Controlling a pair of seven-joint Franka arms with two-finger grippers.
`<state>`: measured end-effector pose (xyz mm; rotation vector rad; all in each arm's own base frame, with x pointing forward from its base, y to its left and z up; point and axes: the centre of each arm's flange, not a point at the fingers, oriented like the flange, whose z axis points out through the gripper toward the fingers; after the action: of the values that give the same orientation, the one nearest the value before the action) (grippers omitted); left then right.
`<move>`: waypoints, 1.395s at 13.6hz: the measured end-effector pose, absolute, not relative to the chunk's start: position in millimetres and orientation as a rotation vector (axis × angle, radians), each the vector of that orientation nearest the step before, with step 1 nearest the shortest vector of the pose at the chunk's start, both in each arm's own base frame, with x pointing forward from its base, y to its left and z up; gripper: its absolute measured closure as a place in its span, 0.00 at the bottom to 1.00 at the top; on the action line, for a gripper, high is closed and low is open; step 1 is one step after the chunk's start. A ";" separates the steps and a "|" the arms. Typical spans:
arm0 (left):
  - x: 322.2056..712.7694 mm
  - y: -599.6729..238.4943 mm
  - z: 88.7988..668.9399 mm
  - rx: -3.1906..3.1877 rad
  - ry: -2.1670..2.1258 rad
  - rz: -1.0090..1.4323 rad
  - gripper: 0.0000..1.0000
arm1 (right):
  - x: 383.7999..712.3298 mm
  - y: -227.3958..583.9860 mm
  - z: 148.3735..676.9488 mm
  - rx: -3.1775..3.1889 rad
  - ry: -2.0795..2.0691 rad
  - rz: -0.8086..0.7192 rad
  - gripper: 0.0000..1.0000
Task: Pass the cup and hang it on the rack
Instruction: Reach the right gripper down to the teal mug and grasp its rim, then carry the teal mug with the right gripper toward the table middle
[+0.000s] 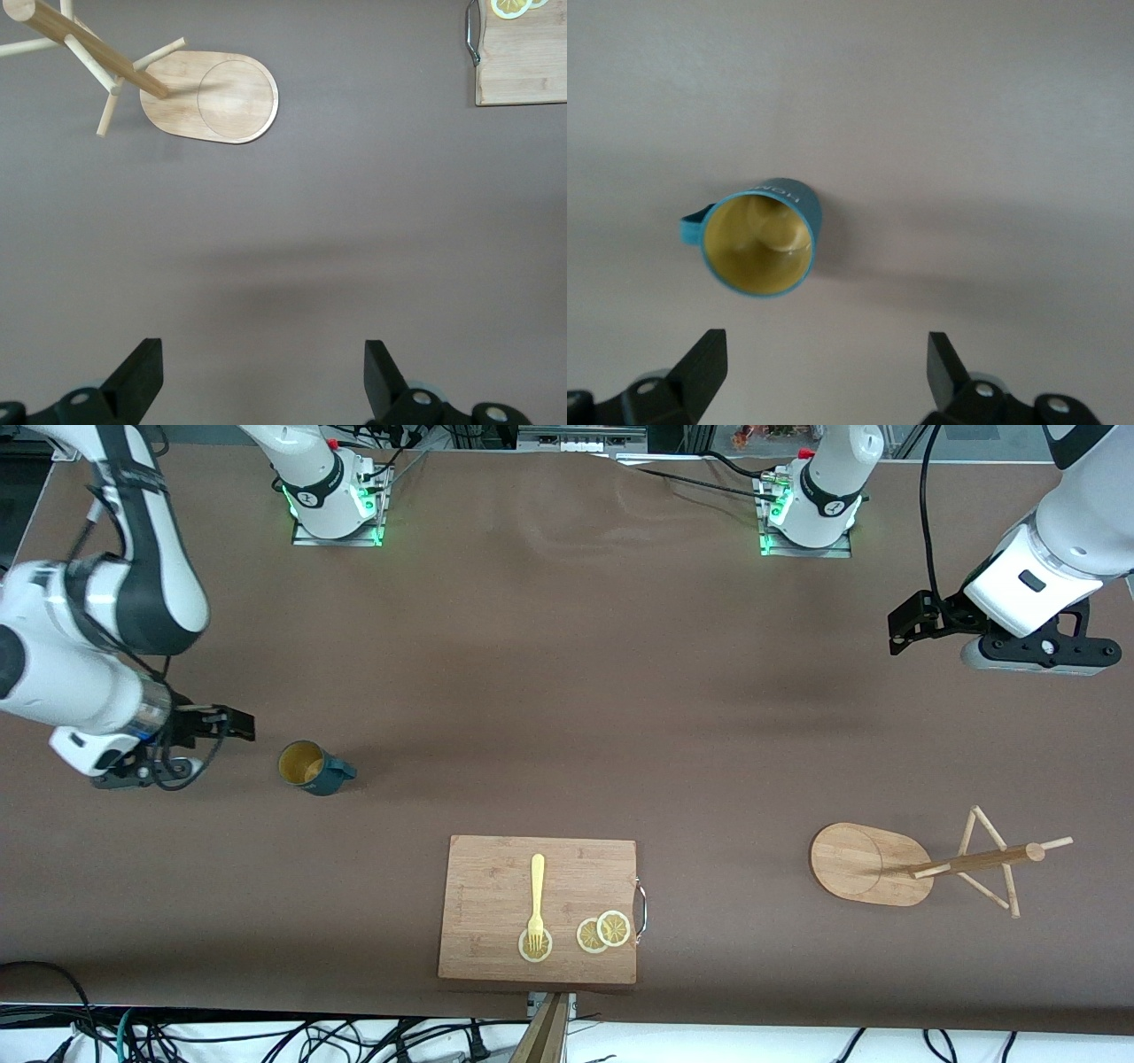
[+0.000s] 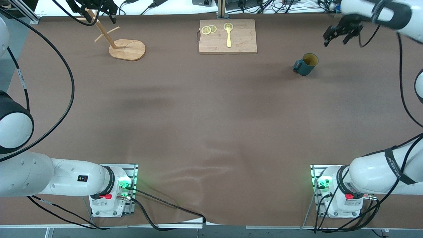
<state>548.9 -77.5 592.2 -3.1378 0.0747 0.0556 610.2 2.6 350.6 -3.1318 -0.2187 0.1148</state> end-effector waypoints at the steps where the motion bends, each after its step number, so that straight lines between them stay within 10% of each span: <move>1: 548.9 -77.5 592.2 -3.138 0.075 0.056 0.00 | 603.5 3.4 330.4 -3.132 -0.218 0.087 0.00; 13: 548.9 -77.5 592.2 -3.138 0.075 0.056 0.00 | 607.4 34.6 233.5 -3.121 -0.183 -0.033 0.07; 19: 548.9 -77.5 592.2 -3.138 0.075 0.056 0.00 | 608.5 34.3 231.2 -3.120 -0.181 -0.032 0.71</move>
<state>548.9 -77.5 592.2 -3.1378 0.0748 0.0557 608.5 34.3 231.2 -3.1204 -0.1812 -0.0319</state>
